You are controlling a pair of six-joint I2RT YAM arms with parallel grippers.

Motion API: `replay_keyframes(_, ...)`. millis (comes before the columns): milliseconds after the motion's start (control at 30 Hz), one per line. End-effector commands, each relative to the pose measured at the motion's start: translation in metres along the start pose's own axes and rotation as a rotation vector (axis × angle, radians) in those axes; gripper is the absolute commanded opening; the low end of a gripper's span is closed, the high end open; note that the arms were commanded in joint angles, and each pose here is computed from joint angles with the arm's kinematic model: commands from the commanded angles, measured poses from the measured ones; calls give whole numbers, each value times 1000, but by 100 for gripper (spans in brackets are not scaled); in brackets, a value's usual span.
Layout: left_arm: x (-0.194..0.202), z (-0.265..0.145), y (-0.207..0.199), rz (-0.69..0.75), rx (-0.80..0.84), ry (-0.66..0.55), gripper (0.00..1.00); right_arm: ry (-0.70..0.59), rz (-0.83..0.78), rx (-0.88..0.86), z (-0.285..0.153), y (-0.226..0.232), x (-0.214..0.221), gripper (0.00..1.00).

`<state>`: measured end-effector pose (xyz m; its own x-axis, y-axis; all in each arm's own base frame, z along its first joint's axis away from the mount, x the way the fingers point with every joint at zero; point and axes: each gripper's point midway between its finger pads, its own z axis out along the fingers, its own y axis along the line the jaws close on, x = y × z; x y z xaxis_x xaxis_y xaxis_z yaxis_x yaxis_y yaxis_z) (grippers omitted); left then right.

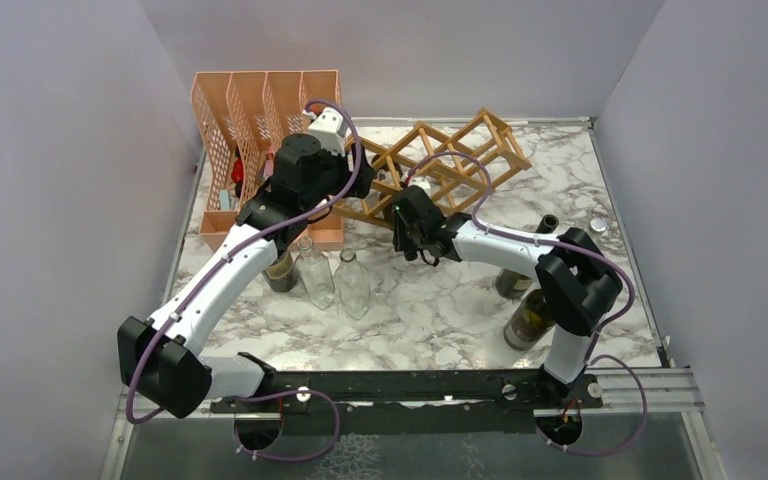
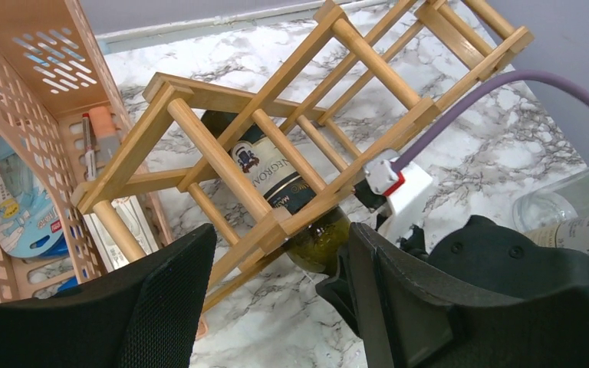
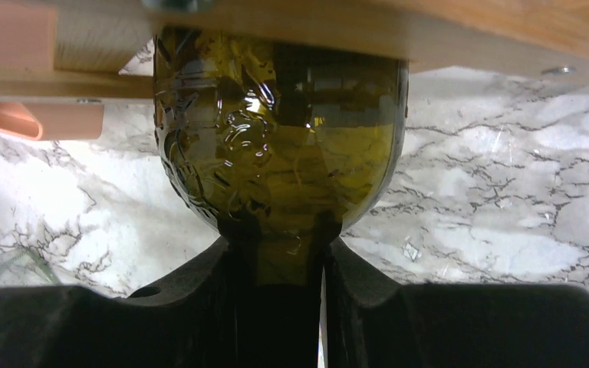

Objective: Put the wine bottle on the wine rack

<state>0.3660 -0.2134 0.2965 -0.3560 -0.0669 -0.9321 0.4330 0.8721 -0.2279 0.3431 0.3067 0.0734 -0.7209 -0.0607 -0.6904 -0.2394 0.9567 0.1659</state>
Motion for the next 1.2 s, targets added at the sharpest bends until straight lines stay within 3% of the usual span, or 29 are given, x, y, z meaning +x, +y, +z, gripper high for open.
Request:
replay_keyframes(0, -27, -16, -9, -7, 35, -66, 69, -155, 40, -53, 0, 19, -56, 43)
replay_keyframes(200, -34, -24, -11, 4, 40, -85, 71, -144, 24, -61, -7, 19, -57, 63)
replay_keyframes(300, -37, -27, -11, 11, 39, -94, 73, -140, 15, -69, -16, 18, -57, 69)
replay_keyframes(767, -66, -65, -18, 62, 56, -179, 81, -236, -71, -144, -117, 12, -96, 72)
replay_keyframes(1167, -64, -104, -38, 125, 185, -245, 86, -402, -123, 109, -241, -74, -116, 72)
